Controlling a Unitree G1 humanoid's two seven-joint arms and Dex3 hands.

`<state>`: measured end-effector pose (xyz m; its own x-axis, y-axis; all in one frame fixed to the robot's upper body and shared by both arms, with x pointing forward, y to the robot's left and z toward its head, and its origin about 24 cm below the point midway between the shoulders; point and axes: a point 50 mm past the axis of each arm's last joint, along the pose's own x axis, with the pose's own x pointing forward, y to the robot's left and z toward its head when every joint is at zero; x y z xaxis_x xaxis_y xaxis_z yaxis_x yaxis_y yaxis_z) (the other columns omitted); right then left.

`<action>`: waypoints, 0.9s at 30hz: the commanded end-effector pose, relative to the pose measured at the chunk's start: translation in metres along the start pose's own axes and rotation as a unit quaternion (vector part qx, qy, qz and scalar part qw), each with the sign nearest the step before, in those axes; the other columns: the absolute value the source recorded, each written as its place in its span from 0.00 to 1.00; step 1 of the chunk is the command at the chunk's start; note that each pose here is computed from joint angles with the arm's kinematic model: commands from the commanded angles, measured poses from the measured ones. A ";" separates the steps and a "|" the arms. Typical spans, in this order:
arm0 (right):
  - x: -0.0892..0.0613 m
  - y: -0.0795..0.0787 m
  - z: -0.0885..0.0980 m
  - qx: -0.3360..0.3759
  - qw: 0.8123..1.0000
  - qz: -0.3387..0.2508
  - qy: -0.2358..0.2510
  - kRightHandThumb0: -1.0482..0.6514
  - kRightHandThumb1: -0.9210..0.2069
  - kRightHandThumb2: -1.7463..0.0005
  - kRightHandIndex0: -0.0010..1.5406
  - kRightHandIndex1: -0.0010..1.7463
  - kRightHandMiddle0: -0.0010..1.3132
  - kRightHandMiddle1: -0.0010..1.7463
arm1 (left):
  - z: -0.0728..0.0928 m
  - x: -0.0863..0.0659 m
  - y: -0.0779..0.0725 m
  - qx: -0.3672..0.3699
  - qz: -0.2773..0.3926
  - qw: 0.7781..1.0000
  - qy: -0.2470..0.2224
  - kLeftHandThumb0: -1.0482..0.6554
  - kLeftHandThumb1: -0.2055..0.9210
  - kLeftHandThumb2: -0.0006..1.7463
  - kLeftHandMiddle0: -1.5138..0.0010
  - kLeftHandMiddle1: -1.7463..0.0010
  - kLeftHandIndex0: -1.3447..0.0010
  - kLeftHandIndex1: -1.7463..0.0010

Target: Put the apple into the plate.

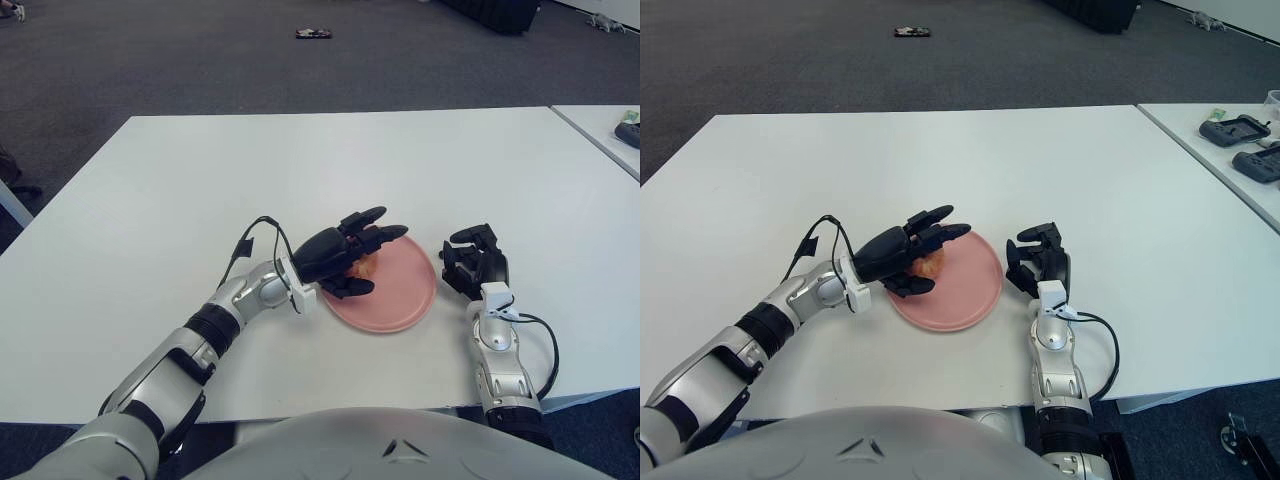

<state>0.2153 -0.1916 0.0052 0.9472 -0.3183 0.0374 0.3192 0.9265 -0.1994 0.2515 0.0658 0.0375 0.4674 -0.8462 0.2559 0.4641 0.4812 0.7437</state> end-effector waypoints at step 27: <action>0.004 -0.003 -0.002 0.000 1.000 -0.004 -0.001 0.40 0.17 0.55 0.41 0.69 0.24 1.00 | -0.035 -0.064 0.051 -0.281 0.509 0.809 0.085 0.04 1.00 0.50 1.00 1.00 1.00 1.00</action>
<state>0.2156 -0.1932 0.0031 0.9470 -0.3188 0.0388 0.3200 0.9268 -0.1966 0.2732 0.1382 0.0537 0.8671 -0.0079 0.4981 0.0938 0.9846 -0.1478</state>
